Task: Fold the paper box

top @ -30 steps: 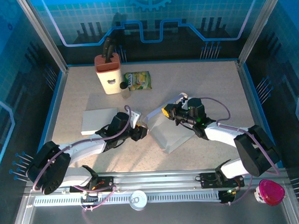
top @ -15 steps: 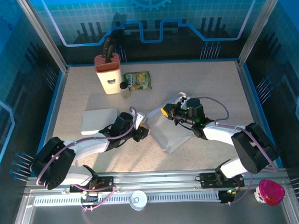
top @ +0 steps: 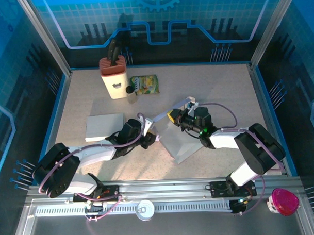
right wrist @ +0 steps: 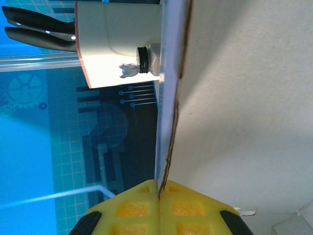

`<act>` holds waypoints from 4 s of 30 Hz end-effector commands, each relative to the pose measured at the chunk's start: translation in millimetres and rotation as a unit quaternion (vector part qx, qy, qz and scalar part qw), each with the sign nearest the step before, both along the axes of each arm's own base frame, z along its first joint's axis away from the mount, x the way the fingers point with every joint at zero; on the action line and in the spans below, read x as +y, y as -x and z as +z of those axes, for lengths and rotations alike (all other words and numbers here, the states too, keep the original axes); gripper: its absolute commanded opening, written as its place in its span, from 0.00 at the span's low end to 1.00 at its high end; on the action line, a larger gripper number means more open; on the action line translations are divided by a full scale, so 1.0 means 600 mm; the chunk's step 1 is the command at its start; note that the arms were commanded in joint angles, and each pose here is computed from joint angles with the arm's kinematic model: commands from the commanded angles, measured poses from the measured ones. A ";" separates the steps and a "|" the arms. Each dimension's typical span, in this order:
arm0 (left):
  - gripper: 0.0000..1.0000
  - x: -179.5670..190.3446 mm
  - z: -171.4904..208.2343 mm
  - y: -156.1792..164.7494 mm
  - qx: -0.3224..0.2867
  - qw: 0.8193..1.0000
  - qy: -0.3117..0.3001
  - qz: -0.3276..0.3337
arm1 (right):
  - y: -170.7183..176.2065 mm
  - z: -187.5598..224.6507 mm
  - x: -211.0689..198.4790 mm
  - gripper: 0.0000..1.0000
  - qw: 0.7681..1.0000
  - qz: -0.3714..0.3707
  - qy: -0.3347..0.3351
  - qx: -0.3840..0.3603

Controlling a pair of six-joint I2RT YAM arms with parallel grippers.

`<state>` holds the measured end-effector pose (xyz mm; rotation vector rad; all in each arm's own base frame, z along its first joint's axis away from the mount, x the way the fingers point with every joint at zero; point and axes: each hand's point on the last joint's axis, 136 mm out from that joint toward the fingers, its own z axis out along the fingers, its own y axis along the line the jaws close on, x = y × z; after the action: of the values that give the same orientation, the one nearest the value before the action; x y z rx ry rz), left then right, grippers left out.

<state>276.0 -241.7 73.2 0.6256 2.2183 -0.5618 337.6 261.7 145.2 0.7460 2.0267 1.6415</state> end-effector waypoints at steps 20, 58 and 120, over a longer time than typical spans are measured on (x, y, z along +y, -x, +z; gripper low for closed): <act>0.21 0.024 0.021 -0.041 -0.057 0.995 -0.050 0.060 | 0.025 0.006 0.021 0.00 1.000 0.027 -0.011 0.003; 0.32 0.016 0.024 -0.083 -0.080 0.984 0.019 0.159 | 0.038 -0.049 0.033 0.00 0.999 -0.023 -0.029 0.017; 0.00 0.034 0.020 -0.092 -0.086 0.959 -0.042 0.268 | 0.072 -0.038 -0.009 0.56 0.998 -0.067 0.005 0.017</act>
<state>332.9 -226.4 74.7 0.0691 2.1255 -0.1538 303.7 261.7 129.8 0.9324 1.8746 1.6220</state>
